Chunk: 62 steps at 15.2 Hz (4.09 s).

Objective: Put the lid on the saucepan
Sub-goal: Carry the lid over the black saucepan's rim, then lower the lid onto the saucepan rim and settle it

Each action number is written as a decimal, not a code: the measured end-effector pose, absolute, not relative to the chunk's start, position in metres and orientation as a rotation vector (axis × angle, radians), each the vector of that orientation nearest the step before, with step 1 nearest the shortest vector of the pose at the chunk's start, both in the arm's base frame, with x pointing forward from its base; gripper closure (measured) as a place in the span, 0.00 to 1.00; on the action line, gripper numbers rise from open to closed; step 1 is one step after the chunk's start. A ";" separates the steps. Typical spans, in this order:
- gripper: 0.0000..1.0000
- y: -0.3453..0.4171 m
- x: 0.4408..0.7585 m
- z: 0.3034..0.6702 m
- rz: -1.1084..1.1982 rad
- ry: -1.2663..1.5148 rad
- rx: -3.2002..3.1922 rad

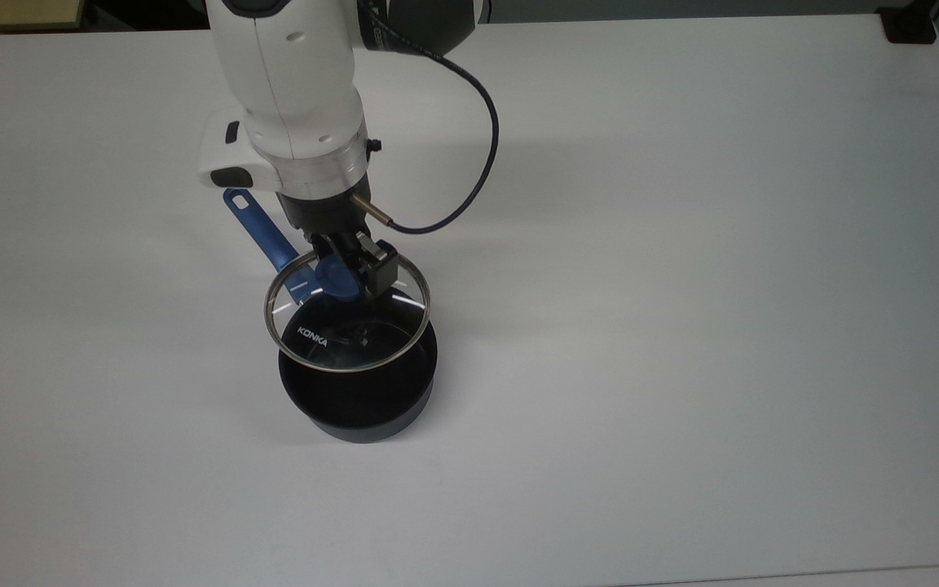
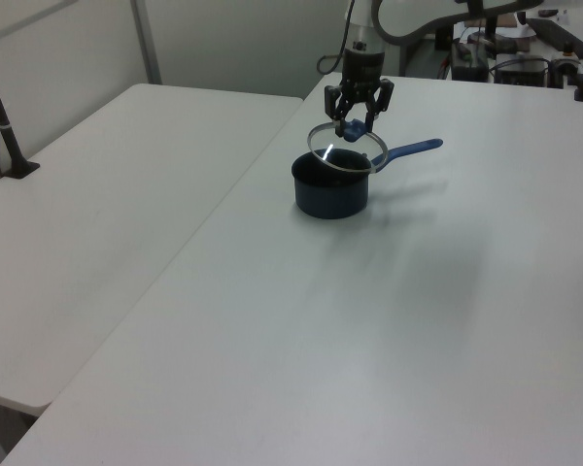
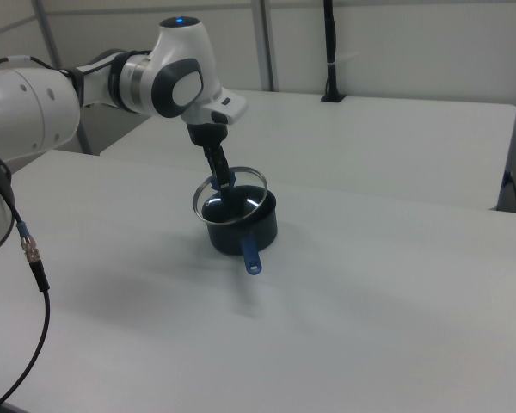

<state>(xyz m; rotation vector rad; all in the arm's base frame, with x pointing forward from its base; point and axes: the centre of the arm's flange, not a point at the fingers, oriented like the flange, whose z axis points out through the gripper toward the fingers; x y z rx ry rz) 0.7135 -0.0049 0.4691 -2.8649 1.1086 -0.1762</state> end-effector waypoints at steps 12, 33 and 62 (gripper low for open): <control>0.33 -0.004 0.721 0.444 -0.157 1.278 -2.796; 0.33 -0.004 0.730 0.434 -0.217 1.387 -2.715; 0.33 0.011 0.742 0.435 -0.309 1.393 -2.660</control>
